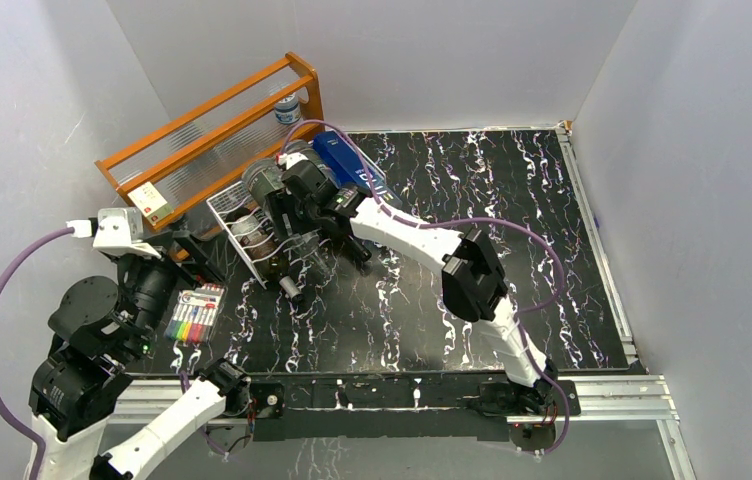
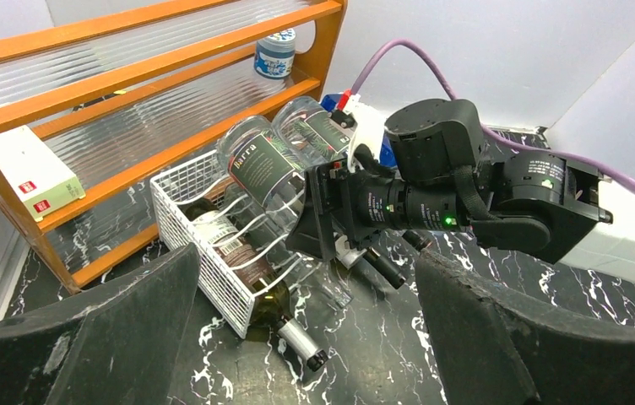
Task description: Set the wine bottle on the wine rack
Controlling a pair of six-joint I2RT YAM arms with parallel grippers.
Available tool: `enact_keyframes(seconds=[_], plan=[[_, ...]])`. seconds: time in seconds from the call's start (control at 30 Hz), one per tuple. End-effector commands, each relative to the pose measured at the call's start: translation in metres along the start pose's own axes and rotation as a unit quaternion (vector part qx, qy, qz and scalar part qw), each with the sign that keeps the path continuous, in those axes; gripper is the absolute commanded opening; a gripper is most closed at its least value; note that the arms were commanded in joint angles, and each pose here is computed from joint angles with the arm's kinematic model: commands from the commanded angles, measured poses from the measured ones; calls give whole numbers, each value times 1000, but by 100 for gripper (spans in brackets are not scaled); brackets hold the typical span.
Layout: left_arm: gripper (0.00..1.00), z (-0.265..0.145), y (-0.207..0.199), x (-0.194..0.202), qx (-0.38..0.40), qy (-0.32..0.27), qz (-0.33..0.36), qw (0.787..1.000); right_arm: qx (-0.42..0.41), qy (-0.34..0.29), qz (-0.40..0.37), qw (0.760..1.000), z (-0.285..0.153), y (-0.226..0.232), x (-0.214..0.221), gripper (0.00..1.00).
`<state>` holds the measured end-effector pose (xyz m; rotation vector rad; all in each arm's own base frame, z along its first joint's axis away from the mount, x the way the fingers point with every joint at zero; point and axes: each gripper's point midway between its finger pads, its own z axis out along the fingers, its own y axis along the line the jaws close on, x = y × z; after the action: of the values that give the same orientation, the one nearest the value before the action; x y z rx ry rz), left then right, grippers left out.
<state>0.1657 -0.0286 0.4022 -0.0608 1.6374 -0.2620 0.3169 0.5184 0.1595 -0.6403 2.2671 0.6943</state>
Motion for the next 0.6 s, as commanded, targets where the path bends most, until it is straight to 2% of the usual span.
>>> enact_keyframes(seconds=[0.0, 0.17, 0.33, 0.43, 0.57], plan=[[98, 1, -6, -3, 11, 7, 5, 1000, -29, -127, -5, 991, -60, 24, -83, 86], [98, 6, -18, 4, 39, 16, 1, 999, -32, -139, -9, 990, -83, 23, -85, 98], [98, 8, -26, 14, 62, 29, 8, 998, -28, -175, -9, 984, -126, 16, -92, 98], [98, 8, -25, 19, 54, 43, -1, 998, -10, -182, -12, 983, -156, 1, -78, 98], [98, 5, -24, 19, 57, 42, -2, 998, 65, -206, -6, 976, -210, -43, -57, 98]])
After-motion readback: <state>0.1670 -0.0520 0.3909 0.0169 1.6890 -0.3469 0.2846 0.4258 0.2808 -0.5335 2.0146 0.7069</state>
